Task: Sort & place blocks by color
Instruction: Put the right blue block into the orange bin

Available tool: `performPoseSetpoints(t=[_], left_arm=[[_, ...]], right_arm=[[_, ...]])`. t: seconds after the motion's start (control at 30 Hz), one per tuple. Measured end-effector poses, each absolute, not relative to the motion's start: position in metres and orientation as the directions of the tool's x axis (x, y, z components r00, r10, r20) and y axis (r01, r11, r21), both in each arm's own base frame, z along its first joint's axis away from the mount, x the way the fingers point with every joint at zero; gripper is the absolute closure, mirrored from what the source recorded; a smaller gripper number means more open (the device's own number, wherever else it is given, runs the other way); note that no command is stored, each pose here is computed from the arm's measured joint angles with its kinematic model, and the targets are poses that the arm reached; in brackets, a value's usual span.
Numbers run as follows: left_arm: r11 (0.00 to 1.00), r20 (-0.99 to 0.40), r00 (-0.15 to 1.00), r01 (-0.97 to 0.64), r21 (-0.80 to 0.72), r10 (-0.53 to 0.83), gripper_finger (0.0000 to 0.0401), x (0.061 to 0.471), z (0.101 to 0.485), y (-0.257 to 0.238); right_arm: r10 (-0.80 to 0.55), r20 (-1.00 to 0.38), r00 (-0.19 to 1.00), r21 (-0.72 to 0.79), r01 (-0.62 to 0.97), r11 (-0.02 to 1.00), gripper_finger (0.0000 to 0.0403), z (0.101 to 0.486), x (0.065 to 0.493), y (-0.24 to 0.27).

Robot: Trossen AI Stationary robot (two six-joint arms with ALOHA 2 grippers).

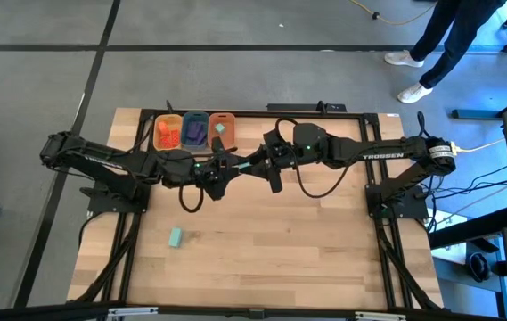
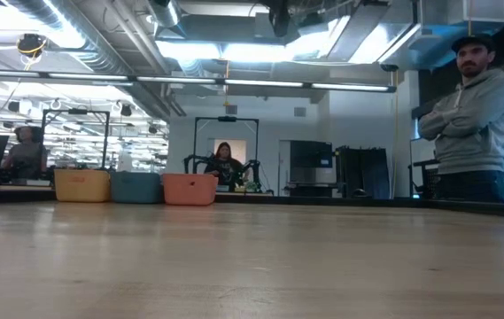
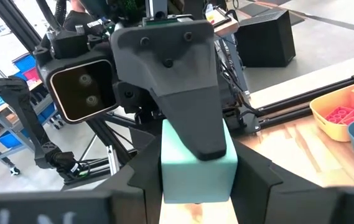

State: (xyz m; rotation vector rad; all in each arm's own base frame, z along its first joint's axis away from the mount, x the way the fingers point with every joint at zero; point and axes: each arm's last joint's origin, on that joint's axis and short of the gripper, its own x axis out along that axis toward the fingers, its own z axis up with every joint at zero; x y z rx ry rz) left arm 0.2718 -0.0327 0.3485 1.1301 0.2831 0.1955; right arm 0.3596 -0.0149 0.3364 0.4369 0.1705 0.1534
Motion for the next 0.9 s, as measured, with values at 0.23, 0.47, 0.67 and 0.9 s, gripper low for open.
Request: performPoseSetpoints(t=[0.23,0.47,0.67,0.9], left_arm=[[0.41,-0.124,0.949,-0.006,0.912,0.289,0.0278,0.272,0.348,-0.033],[0.41,-0.124,0.948,-0.007,0.912,0.292,0.0278,0.272,0.348,-0.033],[0.41,-0.123,0.947,-0.01,0.912,0.297,0.0278,0.272,0.348,-0.033],[0.448,-0.129,0.928,-0.045,0.893,0.35,0.0278,0.266,0.351,-0.03]], right_arm=[[0.189,-0.139,0.972,0.455,-0.107,0.884,0.0184,0.335,0.36,-0.015],[0.188,-0.136,0.973,0.475,-0.103,0.874,0.0081,0.336,0.36,-0.015],[0.182,-0.144,0.973,0.476,-0.094,0.874,0.0062,0.337,0.357,-0.017],[0.095,-0.277,0.956,0.397,0.024,0.918,0.006,0.356,0.316,-0.031]])
